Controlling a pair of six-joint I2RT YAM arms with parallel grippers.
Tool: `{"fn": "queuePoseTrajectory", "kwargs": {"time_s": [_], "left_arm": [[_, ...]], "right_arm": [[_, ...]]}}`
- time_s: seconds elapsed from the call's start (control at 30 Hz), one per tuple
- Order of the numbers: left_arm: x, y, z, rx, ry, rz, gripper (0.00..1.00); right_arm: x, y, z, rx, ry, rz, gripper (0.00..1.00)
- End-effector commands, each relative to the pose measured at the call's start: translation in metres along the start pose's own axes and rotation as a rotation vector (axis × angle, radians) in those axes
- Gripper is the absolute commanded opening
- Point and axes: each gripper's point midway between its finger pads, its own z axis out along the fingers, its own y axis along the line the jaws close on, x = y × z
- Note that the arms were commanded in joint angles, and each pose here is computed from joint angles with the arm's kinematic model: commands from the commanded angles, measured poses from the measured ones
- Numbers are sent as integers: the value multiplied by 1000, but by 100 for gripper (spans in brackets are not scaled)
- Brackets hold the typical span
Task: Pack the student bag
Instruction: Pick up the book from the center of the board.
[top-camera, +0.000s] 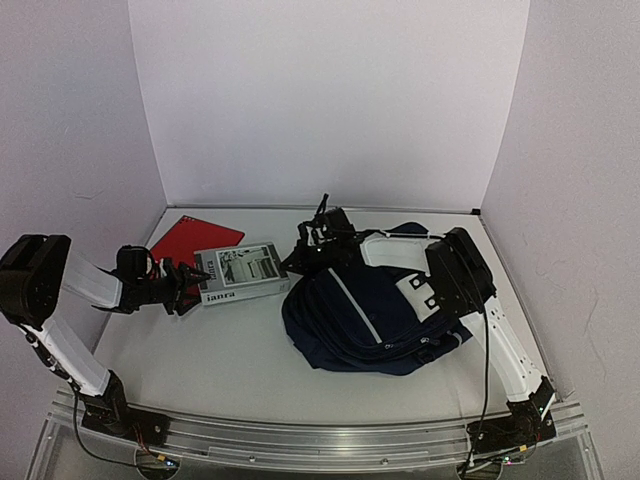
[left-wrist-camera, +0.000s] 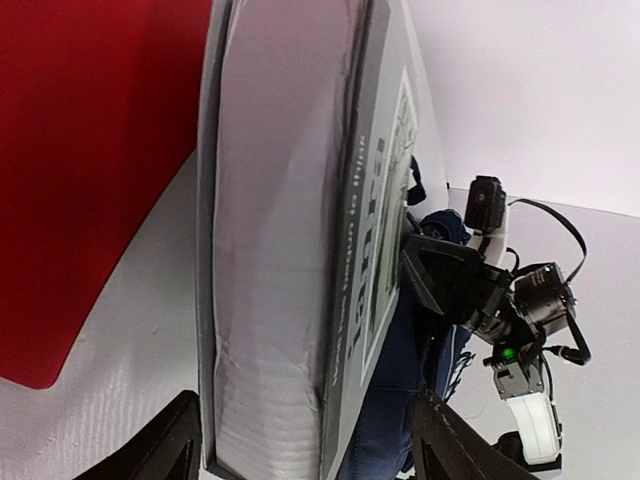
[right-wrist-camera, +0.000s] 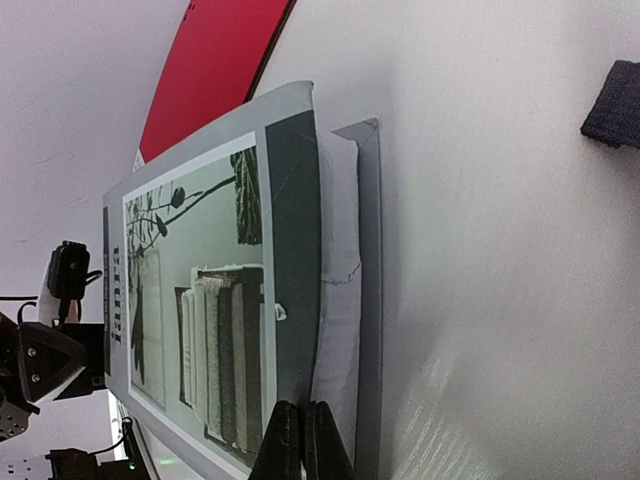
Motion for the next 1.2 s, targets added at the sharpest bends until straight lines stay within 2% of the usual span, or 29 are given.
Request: {"fn": "queuePoseTrajectory", "kwargs": {"time_s": [0.0, 0.17, 0.43, 0.5, 0.63, 0.7, 0.77, 0.83, 0.93, 1.03, 1.1, 1.17], "left_arm": [[-10, -55, -12, 140, -57, 172, 65], [-9, -64, -16, 169, -60, 190, 58], [-7, -64, -13, 171, -48, 182, 59], [-7, -64, -12, 165, -46, 174, 52], [-12, -55, -14, 98, -79, 127, 33], [-14, -54, -18, 65, -99, 115, 27], [-13, -55, -23, 45, -100, 109, 26], [-11, -59, -29, 32, -107, 109, 25], [-11, -65, -39, 12, -127, 109, 25], [-11, -75, -49, 6, -146, 122, 25], [-11, -83, -55, 8, -151, 132, 26], [-11, -90, -60, 6, -158, 139, 26]], "right_arm": [[38, -1, 0, -13, 145, 10, 0], [38, 23, -6, -106, 168, -5, 0], [35, 56, -21, -199, 172, -48, 0], [36, 62, -24, -208, 174, -64, 0], [32, 73, -32, -204, 148, -96, 1], [25, 81, -40, -194, 112, -120, 6], [16, 89, -50, -183, 73, -147, 9], [10, 95, -60, -166, 39, -177, 17], [-3, 114, -86, -146, -33, -237, 41], [-12, 127, -112, -111, -99, -298, 58], [-10, 129, -129, -80, -121, -327, 68], [-9, 132, -150, -32, -147, -361, 73]]}}
